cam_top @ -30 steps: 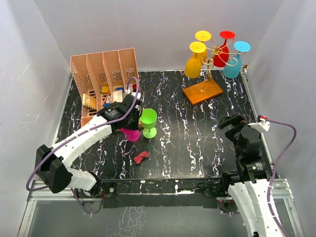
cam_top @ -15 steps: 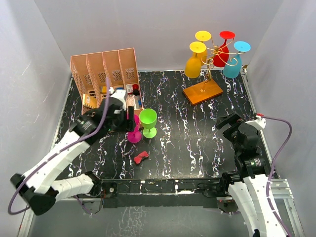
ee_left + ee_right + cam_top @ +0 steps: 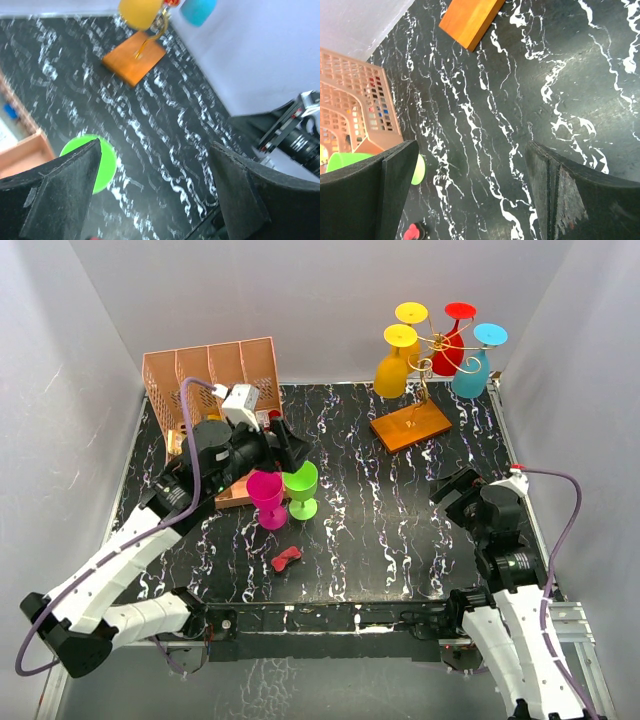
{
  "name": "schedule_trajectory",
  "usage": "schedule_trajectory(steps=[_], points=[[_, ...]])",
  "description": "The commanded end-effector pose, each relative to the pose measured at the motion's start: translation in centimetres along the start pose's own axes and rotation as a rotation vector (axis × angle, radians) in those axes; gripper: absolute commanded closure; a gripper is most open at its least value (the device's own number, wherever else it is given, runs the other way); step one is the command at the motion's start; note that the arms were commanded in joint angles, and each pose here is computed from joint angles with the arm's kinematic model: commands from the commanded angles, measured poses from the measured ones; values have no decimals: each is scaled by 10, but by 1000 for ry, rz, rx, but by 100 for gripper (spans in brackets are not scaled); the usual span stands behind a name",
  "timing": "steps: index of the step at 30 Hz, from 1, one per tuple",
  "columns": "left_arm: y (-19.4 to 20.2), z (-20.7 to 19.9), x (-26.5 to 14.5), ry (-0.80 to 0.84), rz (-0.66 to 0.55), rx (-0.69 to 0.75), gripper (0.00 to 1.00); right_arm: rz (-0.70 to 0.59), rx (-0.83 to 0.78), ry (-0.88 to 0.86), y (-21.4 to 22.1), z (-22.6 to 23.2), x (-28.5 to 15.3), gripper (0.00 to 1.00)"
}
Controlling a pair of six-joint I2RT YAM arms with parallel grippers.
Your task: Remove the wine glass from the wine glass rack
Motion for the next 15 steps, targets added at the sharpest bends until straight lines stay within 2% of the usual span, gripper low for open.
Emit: schedule_trajectory(steps=[1,6,9,15], points=[[-64,-61,3,260,-226,114,12,-9,41,-96,-8,19,-15,6],[-84,-56,4,210,-324,264,10,-105,-26,-91,-39,24,-28,6],[-86,-42,-6,159,-370,315,8,-206,-145,-91,-78,36,-43,6],[-78,-15,-24,89,-450,406,4,-378,-288,66,-159,44,-57,6]])
Point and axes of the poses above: each gripper's point midway between its finger pads, its own x axis out along the fingers, its own z axis along the line the jaws close on, y = z × x, the point moved 2 cm from there along -x, back along the fingers, and after that the axes turned 9 degrees about -x, right-handed, at the moved point
